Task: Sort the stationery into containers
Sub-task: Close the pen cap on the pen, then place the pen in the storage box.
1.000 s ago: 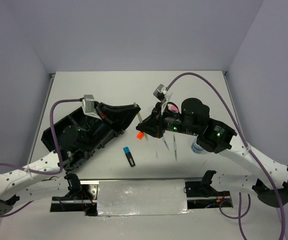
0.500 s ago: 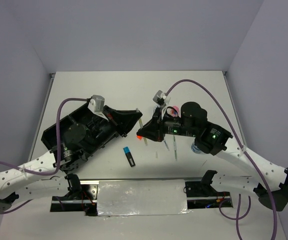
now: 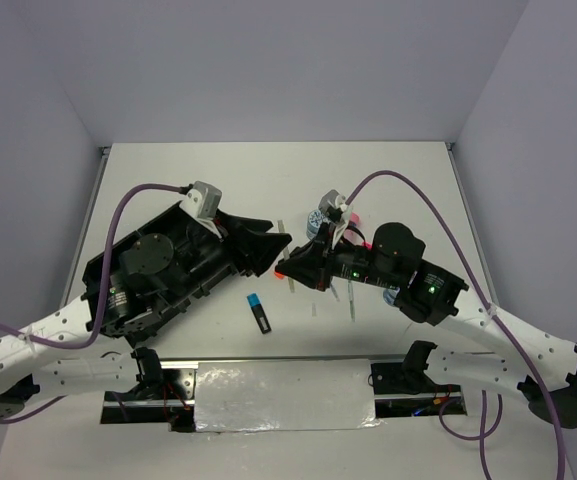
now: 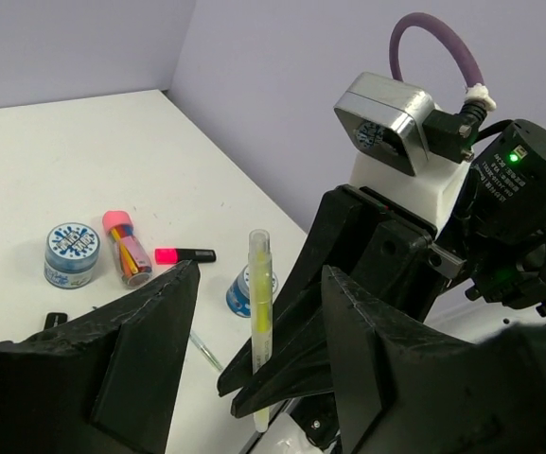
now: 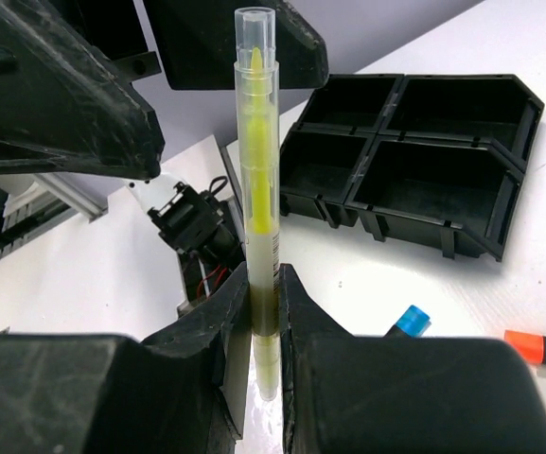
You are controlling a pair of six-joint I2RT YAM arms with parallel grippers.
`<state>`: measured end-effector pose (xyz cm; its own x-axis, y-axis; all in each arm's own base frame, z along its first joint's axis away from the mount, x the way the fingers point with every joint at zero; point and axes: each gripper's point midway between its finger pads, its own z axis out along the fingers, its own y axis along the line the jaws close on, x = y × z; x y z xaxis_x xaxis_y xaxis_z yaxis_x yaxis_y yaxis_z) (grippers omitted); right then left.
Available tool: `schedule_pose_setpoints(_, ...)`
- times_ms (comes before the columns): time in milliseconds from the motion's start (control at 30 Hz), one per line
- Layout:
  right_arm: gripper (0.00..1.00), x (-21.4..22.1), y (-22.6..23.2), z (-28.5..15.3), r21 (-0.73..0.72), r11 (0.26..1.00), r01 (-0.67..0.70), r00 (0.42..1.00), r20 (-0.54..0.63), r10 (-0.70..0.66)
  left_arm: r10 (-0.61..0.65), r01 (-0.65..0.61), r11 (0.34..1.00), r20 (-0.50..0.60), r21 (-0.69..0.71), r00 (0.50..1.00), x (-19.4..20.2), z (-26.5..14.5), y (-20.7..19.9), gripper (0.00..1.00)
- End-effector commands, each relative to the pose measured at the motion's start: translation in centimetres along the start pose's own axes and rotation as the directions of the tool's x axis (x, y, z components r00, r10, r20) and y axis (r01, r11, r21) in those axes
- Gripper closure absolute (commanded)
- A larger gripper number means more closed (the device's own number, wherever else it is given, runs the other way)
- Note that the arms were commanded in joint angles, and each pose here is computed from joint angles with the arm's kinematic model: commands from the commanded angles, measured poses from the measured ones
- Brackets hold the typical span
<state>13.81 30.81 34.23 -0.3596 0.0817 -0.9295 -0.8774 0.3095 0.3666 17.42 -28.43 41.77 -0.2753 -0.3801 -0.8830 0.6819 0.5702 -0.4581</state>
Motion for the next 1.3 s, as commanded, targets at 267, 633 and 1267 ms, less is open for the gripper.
schedule_pose_setpoints(267,1.0,-2.0,1.3,0.2,-0.05,0.999,0.011,0.998,0.062,-0.008,0.022,-0.023,1.0,0.046,0.017,0.999,-2.2,-0.2,-0.8,0.37)
schedule_pose_setpoints(633,1.0,-2.0,1.8,0.9,-0.062,0.998,0.011,0.998,0.059,-0.007,0.022,-0.022,1.0,-0.02,-0.009,1.0,0.2,0.9,-0.2,0.38)
schedule_pose_setpoints(1267,0.0,0.0,-2.9,1.2,0.153,0.988,-0.035,0.998,0.056,0.027,0.111,-0.136,0.954,-0.104,-0.269,0.988,2.8,0.6,6.5,1.0)
